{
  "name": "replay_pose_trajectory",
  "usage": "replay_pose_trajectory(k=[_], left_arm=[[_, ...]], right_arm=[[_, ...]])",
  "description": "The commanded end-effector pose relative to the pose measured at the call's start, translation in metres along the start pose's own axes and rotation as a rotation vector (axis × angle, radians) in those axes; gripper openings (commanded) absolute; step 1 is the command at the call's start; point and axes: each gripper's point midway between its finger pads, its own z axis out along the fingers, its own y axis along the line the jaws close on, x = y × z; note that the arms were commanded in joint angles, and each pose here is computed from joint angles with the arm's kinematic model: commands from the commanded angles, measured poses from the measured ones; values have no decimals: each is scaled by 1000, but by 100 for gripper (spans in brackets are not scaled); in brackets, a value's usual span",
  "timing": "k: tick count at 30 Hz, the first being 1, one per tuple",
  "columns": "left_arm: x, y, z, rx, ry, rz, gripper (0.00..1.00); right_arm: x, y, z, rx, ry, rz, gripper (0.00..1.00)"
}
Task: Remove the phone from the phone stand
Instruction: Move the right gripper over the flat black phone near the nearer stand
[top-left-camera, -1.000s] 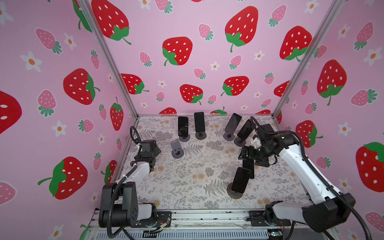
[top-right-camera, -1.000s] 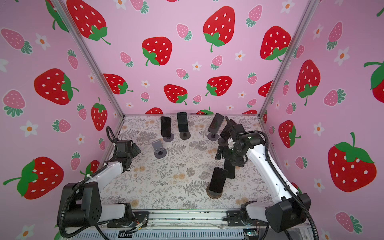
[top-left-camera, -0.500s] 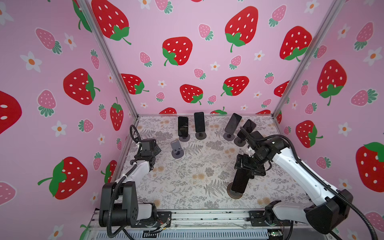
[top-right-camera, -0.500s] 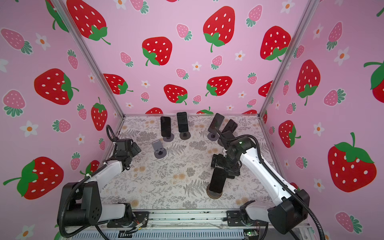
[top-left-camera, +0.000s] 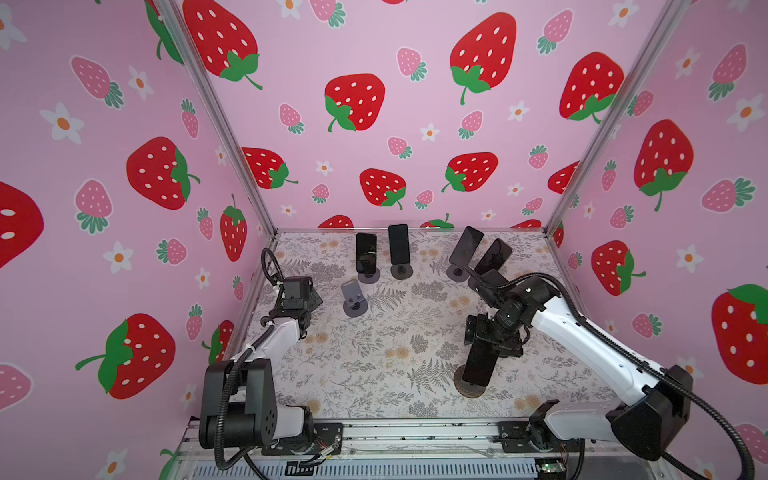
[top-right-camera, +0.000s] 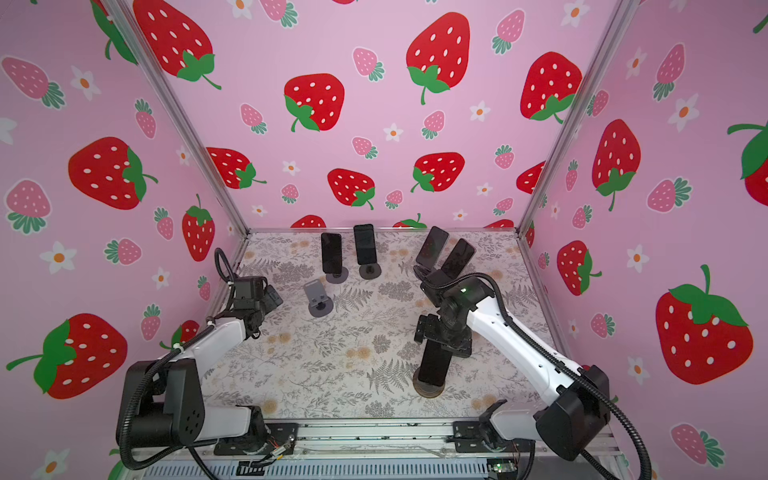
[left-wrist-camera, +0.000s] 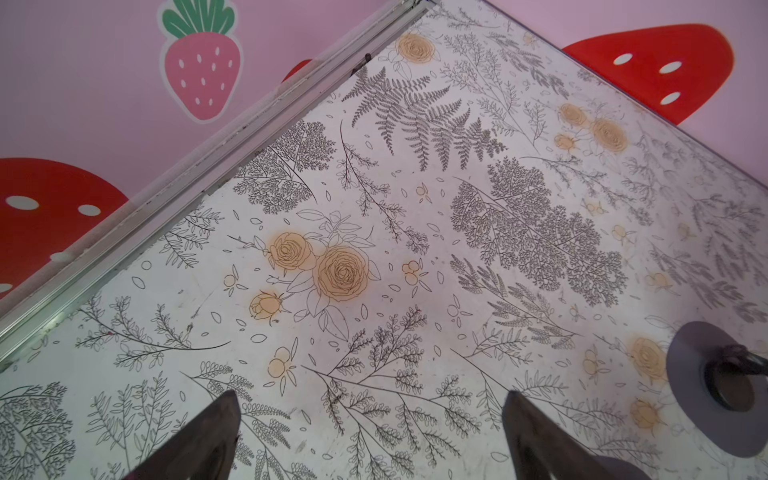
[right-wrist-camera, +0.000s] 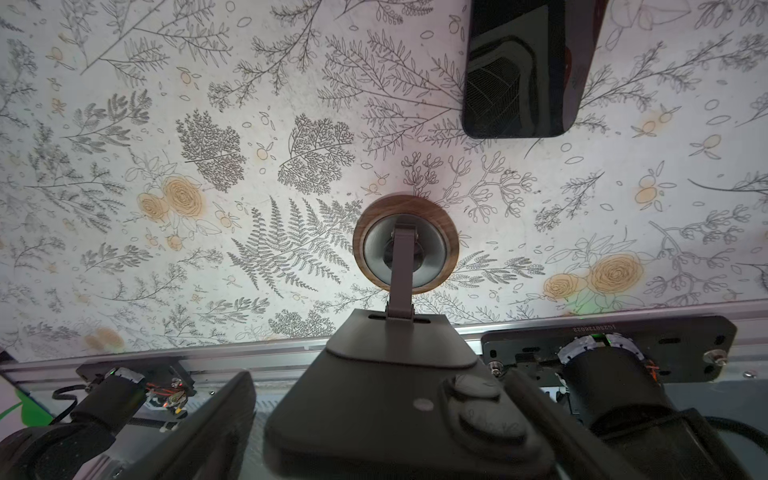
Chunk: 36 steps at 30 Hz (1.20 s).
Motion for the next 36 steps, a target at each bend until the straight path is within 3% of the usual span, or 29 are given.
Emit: replay_pose_trajectory(k=[1,6,15,26,28,36], left_arm=[[-11,-2,-2,-10,-8,-15,99],[-11,-3,-1,-10,-4,-11,99],[-10,-4,1,-16,10,-12,99],[-10,-4,2,-18,13,-11,99],[-10,-3,2,-21,16,-11,99],[-9,-4,4,-22,24,-14,99]], right_arm=[[0,-8,10,78,-13,31,95],[1,-18,12,154,-43,28,92],[4,-22,24,155,-56,59,85],[-3,-12,27,120,-96,58,73],[-3,-12,26,121,-104,50,67],[-6,-16,15,145,-144,26,67]])
